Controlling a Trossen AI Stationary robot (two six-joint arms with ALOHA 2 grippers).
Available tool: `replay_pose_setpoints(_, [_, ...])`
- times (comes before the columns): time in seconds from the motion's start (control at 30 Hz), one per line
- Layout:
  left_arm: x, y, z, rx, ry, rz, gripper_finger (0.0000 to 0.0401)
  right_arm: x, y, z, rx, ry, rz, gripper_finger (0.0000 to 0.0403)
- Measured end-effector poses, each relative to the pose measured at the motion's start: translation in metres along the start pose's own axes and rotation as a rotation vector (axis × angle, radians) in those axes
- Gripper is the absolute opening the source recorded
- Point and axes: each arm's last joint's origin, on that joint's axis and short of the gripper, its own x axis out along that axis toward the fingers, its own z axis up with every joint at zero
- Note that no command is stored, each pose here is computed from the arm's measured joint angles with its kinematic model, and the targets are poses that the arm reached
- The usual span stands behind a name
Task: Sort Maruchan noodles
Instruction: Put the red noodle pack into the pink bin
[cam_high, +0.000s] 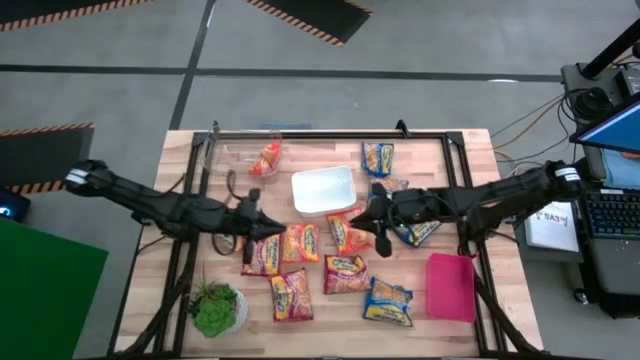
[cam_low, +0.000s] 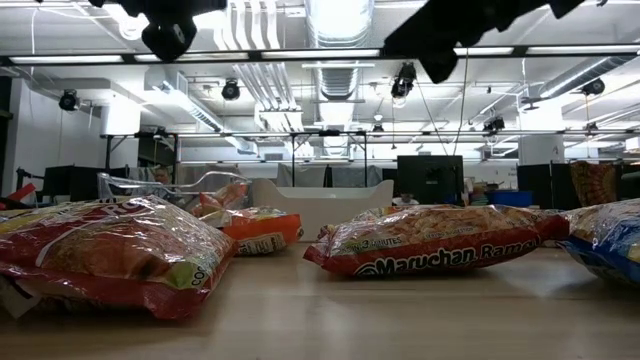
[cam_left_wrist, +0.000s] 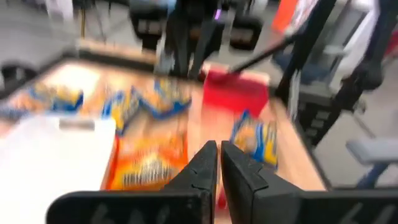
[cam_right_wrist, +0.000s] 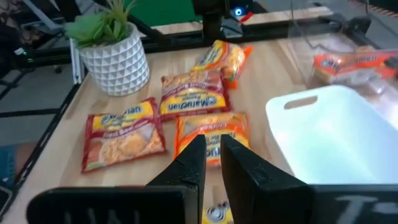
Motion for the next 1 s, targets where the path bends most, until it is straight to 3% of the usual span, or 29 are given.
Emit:
replay_pose_setpoints(0.23, [0.021,-0.005,-0.009,-0.068,0.276,0.072,0.0001,-0.002,-0.001,-0.011,0.002,0.032,-0.003,0.0036])
replay_pose_setpoints(0.4, [0.036,-0.008,-0.023,-0.086,0.447,0.030,0.0000,-0.002,0.000,-0.017,-0.007,0.085,-0.005,0.0036])
replay_pose_setpoints(0.53, [0.045,-0.011,-0.034,-0.103,0.533,-0.027,0.0000,-0.005,0.001,-0.023,-0.014,0.121,-0.002,0.0036])
replay_pose_setpoints(0.8, [0.050,-0.008,-0.046,-0.114,0.616,0.014,0.0004,-0.017,0.002,-0.036,-0.027,0.112,0.014,0.0036])
replay_pose_setpoints(1.0, [0.043,-0.004,-0.051,-0.137,0.699,0.070,0.0042,-0.025,-0.001,-0.043,-0.023,0.054,0.024,0.0036])
